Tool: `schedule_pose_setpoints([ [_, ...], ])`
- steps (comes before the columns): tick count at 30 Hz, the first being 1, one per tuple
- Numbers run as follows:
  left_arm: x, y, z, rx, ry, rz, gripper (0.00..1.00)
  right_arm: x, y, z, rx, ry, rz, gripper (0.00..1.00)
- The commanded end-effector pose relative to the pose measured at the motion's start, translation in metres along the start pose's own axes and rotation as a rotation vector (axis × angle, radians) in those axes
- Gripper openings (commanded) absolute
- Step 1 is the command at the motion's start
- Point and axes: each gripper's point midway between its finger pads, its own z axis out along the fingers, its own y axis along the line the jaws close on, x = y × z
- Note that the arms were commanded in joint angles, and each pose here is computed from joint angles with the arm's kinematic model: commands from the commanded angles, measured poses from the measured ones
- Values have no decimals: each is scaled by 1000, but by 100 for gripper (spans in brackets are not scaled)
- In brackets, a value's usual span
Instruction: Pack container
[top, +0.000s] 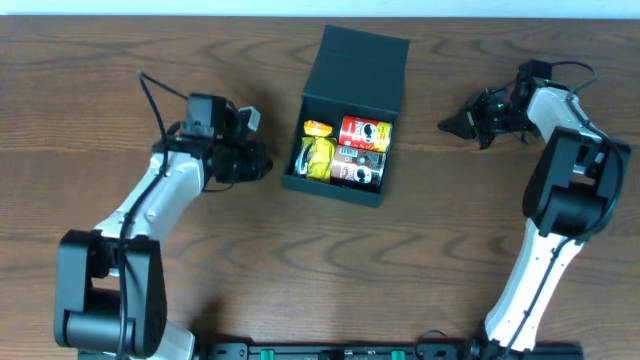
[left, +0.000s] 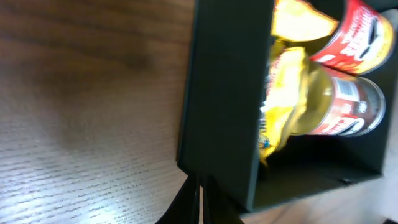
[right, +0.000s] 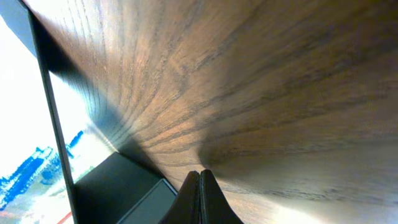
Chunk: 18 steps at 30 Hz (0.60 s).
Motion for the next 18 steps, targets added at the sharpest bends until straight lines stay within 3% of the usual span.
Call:
schedule_pose_setpoints([
  [1, 10, 6, 11, 3, 37, -99, 6, 5, 3, 3, -5, 14, -33, 1],
  [7, 11, -11, 19, 124, 66, -114, 6, 7, 5, 5, -8, 19, -39, 2],
  [18, 34, -44, 34, 159, 138, -64, 6, 6, 22, 5, -83, 31, -40, 1],
])
